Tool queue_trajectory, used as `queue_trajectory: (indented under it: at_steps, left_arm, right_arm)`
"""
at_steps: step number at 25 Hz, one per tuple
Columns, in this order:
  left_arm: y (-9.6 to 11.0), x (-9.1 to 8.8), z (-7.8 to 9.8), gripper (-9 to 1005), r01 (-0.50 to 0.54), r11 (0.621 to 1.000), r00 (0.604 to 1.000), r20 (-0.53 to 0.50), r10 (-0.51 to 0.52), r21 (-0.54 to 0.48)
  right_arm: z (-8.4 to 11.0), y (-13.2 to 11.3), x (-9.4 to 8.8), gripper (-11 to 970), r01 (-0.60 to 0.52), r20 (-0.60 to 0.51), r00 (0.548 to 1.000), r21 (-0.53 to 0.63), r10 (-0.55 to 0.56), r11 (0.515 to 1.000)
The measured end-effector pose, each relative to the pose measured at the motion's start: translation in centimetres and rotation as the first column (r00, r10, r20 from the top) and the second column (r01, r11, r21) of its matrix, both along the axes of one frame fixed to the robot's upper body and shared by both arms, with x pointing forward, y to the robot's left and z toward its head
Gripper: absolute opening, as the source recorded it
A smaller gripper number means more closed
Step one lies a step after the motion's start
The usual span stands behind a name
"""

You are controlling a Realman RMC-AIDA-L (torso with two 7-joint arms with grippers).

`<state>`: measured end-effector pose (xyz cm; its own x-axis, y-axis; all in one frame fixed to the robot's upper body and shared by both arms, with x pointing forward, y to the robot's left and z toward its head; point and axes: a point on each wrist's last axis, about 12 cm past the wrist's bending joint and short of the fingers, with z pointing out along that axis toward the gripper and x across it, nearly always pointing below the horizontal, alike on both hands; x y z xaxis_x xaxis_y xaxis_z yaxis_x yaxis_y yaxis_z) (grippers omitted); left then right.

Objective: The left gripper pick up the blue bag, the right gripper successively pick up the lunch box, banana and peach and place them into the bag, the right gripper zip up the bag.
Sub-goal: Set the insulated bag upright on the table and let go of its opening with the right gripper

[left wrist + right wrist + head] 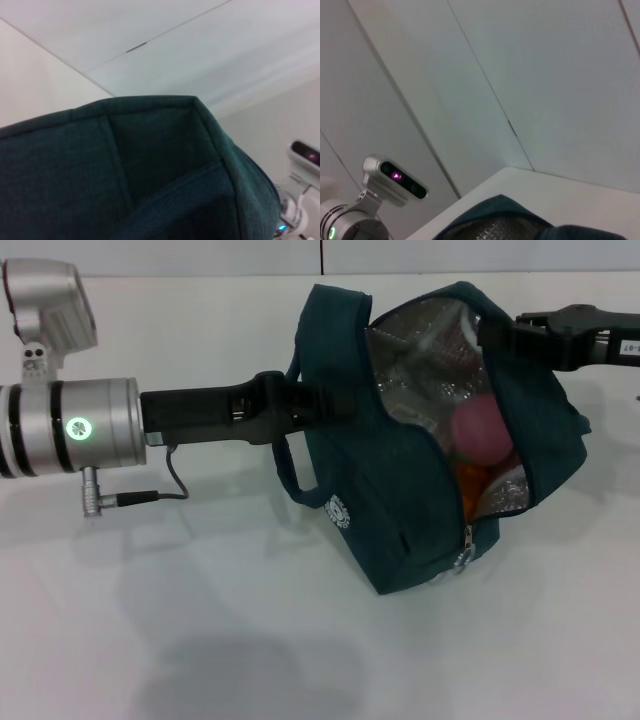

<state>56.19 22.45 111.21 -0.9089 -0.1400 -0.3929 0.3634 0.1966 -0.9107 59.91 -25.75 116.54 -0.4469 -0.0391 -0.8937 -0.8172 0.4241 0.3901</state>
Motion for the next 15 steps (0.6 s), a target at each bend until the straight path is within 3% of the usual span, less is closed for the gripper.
queue_trajectory:
  at_steps: [12,15]
  left_arm:
    - [1.1,-0.3,0.0,48,-0.015,1.000,1.000,-0.001,0.015,-0.009]
    - [1.3,-0.4,-0.3,48,-0.034,0.999,0.999,-0.008,0.034,-0.001]
  right_arm:
    - [-0.1,1.5,0.7,35,-0.017,-0.008,1.000,-0.012,0.017,1.000]
    - [-0.2,1.4,0.8,75,-0.009,0.007,1.000,-0.013,0.009,1.000]
